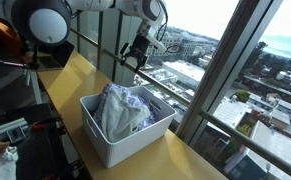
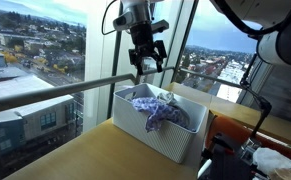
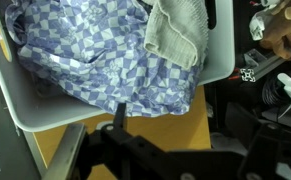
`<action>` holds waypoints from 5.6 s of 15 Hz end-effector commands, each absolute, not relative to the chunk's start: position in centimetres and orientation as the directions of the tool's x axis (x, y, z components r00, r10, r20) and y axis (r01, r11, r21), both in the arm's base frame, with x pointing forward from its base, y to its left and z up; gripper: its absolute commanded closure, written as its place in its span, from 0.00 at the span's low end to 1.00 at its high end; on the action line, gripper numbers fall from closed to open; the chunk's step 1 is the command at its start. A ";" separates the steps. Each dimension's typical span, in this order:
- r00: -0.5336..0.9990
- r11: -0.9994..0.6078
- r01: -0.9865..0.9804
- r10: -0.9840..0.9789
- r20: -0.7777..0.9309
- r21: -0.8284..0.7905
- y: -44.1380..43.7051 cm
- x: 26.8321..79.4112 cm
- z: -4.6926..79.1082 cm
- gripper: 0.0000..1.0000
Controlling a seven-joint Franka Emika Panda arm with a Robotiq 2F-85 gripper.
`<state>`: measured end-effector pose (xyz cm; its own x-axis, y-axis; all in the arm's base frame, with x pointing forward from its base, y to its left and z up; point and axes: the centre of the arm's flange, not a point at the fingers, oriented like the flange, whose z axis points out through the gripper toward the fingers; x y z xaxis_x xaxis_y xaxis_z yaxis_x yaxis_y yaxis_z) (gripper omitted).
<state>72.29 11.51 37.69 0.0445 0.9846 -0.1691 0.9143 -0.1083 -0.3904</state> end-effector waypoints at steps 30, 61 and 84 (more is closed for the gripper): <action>-0.097 -0.005 0.832 0.983 -0.153 -0.555 12.0 73.7 24.7 0.22; 0.062 -0.255 0.813 0.931 -0.359 -0.523 -1.4 71.9 29.9 0.98; 0.044 -0.116 0.960 0.961 -0.274 -0.254 6.6 79.7 32.4 0.00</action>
<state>74.92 5.60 32.27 0.0131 0.9549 -0.2968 0.9372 -0.1151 -0.3291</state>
